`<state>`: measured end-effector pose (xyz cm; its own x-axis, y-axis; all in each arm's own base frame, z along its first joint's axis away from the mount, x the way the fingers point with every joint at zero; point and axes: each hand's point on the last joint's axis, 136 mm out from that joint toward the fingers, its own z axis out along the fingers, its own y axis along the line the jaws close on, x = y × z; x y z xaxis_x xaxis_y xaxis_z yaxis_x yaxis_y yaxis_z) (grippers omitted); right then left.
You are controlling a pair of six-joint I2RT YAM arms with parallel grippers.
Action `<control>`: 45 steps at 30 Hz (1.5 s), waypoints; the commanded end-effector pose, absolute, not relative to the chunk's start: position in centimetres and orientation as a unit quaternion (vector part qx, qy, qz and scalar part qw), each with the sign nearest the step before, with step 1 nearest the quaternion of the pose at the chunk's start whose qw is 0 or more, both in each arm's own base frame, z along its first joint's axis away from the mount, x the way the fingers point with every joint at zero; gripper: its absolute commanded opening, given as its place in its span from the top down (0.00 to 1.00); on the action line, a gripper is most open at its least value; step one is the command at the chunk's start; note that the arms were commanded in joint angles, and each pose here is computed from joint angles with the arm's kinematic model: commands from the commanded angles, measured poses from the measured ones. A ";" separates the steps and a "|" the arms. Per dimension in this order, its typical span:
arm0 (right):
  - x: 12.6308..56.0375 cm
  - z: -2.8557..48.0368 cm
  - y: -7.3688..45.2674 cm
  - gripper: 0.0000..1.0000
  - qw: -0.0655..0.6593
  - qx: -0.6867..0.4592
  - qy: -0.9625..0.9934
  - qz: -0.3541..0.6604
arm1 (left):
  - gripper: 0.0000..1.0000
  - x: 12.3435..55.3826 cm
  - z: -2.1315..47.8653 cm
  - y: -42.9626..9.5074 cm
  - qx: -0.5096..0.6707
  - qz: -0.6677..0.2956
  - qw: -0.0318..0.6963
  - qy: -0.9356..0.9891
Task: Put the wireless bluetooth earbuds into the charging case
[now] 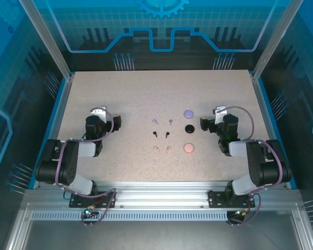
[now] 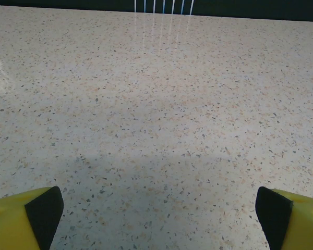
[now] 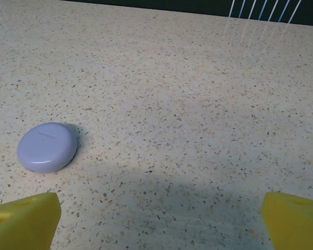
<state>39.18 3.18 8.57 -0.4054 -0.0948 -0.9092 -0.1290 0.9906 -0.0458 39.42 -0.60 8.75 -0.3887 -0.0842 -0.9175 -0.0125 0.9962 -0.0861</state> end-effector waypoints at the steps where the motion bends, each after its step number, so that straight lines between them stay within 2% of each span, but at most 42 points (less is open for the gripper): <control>1: 39.7 9.3 3.2 0.00 0.551 -0.072 0.831 0.018 | 0.01 39.6 9.1 -0.6 -0.028 -0.039 0.556 0.830; 23: 39.7 9.5 2.9 0.00 0.553 -0.066 0.830 0.030 | 0.01 39.6 9.0 -0.9 -0.022 -0.041 0.555 0.831; 29: 39.9 14.1 0.8 0.00 0.524 0.005 0.851 0.000 | 0.01 40.1 11.5 -0.3 -0.037 -0.024 0.534 0.844; 33: 38.8 16.4 -0.6 0.00 0.453 0.127 0.882 0.031 | 0.02 39.6 13.8 -0.5 -0.057 -0.037 0.513 0.856; 37: 38.6 18.4 1.3 0.00 0.409 0.129 0.898 0.100 | 0.02 38.5 16.8 -1.1 -0.100 -0.079 0.498 0.858; 41: 36.6 18.8 3.7 0.00 0.343 0.125 0.921 0.137 | 0.03 37.1 18.9 -3.0 -0.121 -0.120 0.489 0.856; 45: 33.4 18.3 6.4 0.07 0.267 0.129 0.943 0.152 | 0.06 35.7 19.4 -6.1 -0.122 -0.157 0.462 0.865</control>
